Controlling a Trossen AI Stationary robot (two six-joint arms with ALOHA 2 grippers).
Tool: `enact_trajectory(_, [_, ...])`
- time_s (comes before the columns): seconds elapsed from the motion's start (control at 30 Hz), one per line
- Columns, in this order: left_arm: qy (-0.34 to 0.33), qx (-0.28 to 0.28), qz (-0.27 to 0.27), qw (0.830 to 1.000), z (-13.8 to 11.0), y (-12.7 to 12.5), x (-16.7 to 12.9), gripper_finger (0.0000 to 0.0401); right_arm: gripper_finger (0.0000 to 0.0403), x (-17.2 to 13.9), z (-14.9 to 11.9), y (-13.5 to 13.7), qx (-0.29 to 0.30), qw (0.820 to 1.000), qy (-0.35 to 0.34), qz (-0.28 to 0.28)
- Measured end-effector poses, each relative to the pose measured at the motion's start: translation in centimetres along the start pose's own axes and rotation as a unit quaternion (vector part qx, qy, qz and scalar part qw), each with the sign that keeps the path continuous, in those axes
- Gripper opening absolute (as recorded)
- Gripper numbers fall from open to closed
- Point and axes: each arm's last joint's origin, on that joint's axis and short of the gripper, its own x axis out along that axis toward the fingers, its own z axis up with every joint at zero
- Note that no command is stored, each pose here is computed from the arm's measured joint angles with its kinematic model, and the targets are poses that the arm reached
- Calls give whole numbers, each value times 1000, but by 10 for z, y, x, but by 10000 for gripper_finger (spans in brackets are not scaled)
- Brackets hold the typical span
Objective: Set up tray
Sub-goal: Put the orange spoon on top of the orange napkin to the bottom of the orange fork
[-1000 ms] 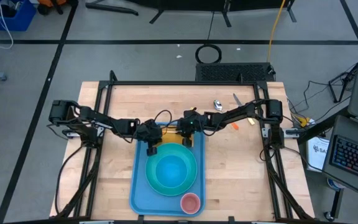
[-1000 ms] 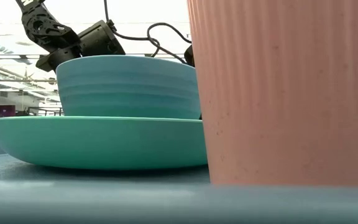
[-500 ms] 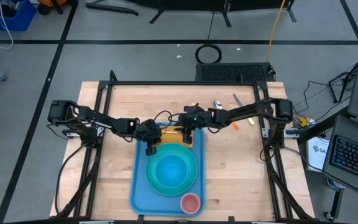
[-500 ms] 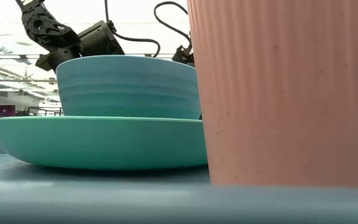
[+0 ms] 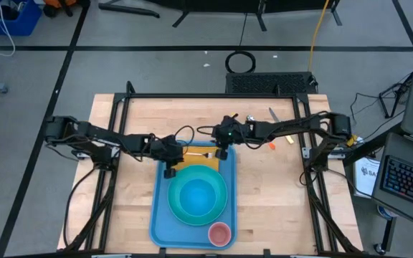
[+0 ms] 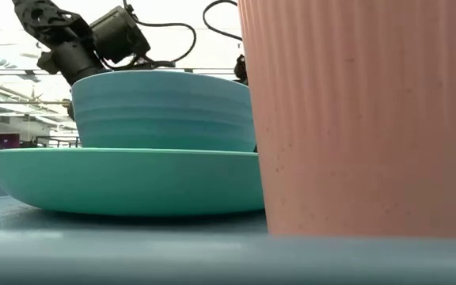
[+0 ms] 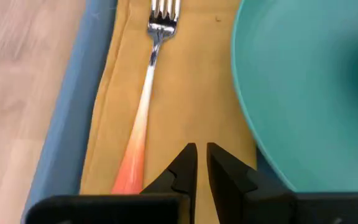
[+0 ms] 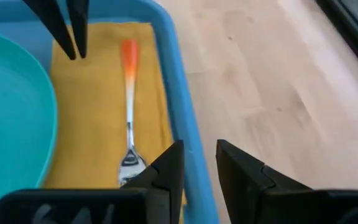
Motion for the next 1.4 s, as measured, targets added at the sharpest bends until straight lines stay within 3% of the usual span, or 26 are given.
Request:
enact_trajectory(0.2, [-29,17,8,999,6,0,-12,37,86,-16,-4,-7,41,997,44,-58])
enact_trajectory(0.3, [-34,19,10,999,7,0,-13,37,86,-20,-13,-18,91,989,88,-82])
enact_trajectory(0.5, [-46,23,11,999,10,0,-13,37,91,-27,-34,-52,189,957,185,-120])
enact_trajectory(0.7, [-50,24,11,998,10,0,-13,37,125,-33,-49,-73,261,924,244,-133])
enact_trajectory(1.0, [-51,30,11,998,11,0,-13,37,188,-43,-62,-86,306,885,301,-179])
enact_trajectory(1.23, [-52,25,11,998,11,0,-13,37,187,-46,-68,-101,329,872,308,-192])
enact_trajectory(1.4, [-52,21,10,998,11,0,-13,37,184,-47,-88,-110,362,855,330,-170])
